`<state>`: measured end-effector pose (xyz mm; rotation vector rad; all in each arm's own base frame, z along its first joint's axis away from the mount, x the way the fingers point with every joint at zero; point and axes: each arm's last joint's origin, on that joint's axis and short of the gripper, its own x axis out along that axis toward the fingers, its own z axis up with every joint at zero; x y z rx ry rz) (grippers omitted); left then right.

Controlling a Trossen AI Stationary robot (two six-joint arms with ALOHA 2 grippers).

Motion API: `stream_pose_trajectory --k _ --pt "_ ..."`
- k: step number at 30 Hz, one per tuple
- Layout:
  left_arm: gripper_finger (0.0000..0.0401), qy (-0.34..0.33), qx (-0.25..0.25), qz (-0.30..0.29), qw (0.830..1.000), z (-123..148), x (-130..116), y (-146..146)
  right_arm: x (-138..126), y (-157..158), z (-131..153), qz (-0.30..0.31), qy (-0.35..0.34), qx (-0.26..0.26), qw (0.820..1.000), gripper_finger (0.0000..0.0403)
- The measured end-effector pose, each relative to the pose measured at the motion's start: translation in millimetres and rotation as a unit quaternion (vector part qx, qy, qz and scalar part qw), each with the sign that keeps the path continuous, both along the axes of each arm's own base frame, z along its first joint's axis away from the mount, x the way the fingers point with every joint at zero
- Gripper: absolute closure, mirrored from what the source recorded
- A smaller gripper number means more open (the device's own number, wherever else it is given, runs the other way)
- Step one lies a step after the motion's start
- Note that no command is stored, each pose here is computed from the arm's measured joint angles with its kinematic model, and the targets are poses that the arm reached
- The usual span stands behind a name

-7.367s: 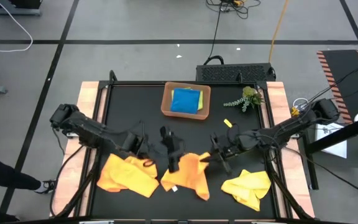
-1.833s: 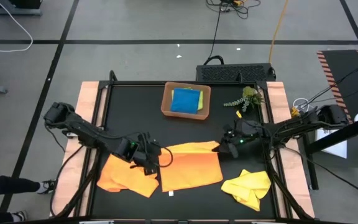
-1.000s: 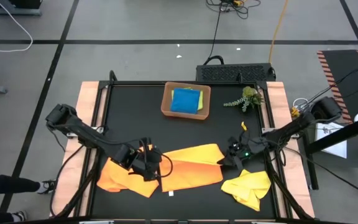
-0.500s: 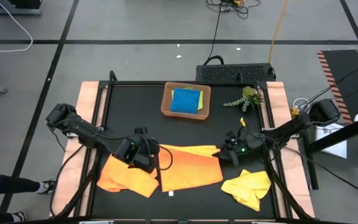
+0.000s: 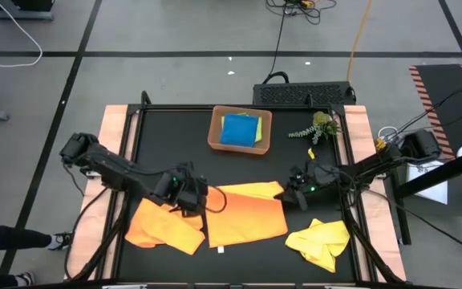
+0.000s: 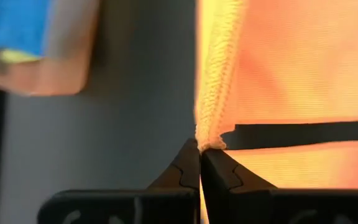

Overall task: Fold microfiber towels
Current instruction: Fold the orange microfiber towel

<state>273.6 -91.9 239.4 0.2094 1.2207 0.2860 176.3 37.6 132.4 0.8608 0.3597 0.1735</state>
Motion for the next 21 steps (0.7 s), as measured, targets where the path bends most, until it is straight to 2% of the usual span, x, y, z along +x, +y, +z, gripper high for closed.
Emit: stream_pose_trajectory --k 10,15,21 --pt "0.0401 -0.062 -0.074 -0.025 0.995 -31 -9 -36 -5 24 -11 0.034 0.043 0.015 0.998 0.0403" --pt "0.0401 -0.073 -0.083 -0.030 0.993 -37 -12 -41 -4 32 -15 0.037 0.056 0.020 0.998 0.0403" --pt "0.0401 -0.066 -0.096 -0.025 0.993 -38 -13 -42 9 47 -13 0.063 0.058 0.014 0.996 0.0403"
